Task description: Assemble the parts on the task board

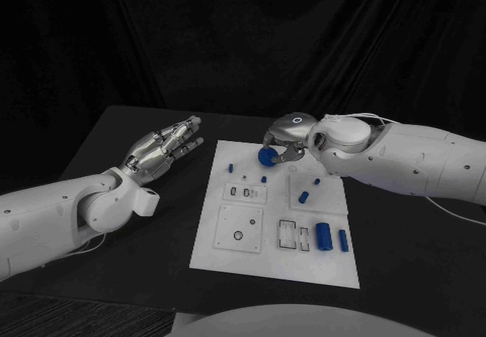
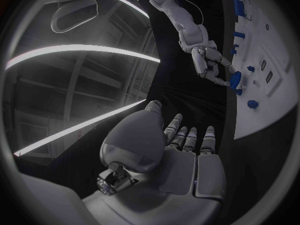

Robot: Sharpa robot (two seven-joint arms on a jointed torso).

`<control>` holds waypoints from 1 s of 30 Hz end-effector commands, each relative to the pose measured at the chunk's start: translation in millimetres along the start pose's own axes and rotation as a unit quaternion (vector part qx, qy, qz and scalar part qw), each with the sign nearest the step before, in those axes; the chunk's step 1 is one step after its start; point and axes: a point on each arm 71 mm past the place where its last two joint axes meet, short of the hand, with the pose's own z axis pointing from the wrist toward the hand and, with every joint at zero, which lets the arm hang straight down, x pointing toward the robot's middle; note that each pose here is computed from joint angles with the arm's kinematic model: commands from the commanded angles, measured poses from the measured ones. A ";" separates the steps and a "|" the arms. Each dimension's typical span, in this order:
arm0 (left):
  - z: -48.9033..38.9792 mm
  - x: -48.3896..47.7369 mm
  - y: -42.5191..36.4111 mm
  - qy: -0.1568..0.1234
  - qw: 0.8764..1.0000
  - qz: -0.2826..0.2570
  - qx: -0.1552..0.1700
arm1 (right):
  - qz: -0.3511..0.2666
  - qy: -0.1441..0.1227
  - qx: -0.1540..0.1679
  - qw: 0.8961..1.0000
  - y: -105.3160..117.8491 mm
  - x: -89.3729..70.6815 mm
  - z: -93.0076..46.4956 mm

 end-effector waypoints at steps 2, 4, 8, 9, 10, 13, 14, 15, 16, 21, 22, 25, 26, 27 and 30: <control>0.7 1.3 -1.6 0.002 1.000 -0.001 0.008 | -0.005 0.013 -0.006 1.000 0.6 1.9 5.4; 0.7 1.2 -1.6 0.002 1.000 -0.001 0.008 | -0.006 0.014 -0.005 1.000 0.9 2.1 8.0; 1.0 1.3 -1.6 0.002 1.000 -0.001 0.008 | -0.007 0.015 -0.006 1.000 1.9 2.3 11.4; 1.2 1.3 -1.5 0.002 1.000 -0.002 0.008 | -0.007 0.016 -0.007 1.000 2.4 2.2 12.4; 1.4 1.4 -1.4 0.002 1.000 -0.002 0.008 | -0.008 0.016 -0.007 1.000 2.9 2.2 13.1; 2.0 1.7 -1.1 0.003 1.000 -0.002 0.008 | -0.008 0.017 -0.009 1.000 4.9 1.9 15.1; 2.3 1.8 -1.1 0.004 1.000 -0.002 0.008 | -0.008 0.017 -0.010 1.000 5.7 1.8 15.7; 2.4 1.9 -1.1 0.004 1.000 -0.002 0.009 | -0.008 0.018 -0.010 1.000 6.3 1.9 16.1; 2.5 1.9 -1.0 0.004 1.000 -0.002 0.009 | -0.008 0.020 -0.011 1.000 6.8 2.0 16.6; 2.9 1.9 -0.9 0.004 1.000 -0.002 0.009 | -0.008 0.027 -0.012 1.000 7.5 2.8 17.3; 2.9 1.8 -0.9 0.004 1.000 -0.002 0.009 | -0.008 0.027 -0.012 1.000 7.5 2.9 17.2; 2.8 1.5 -0.9 0.004 1.000 -0.002 0.009 | -0.008 0.029 -0.014 0.999 7.9 3.3 16.7; 2.8 1.4 -0.9 0.003 1.000 -0.002 0.009 | -0.008 0.030 -0.015 0.999 8.3 3.5 16.4; 2.8 1.2 -0.9 0.003 1.000 -0.002 0.009 | -0.007 0.030 -0.016 0.999 8.7 3.6 16.1; 2.8 1.0 -0.8 0.003 1.000 -0.002 0.008 | -0.007 0.034 -0.017 0.999 9.7 4.3 15.8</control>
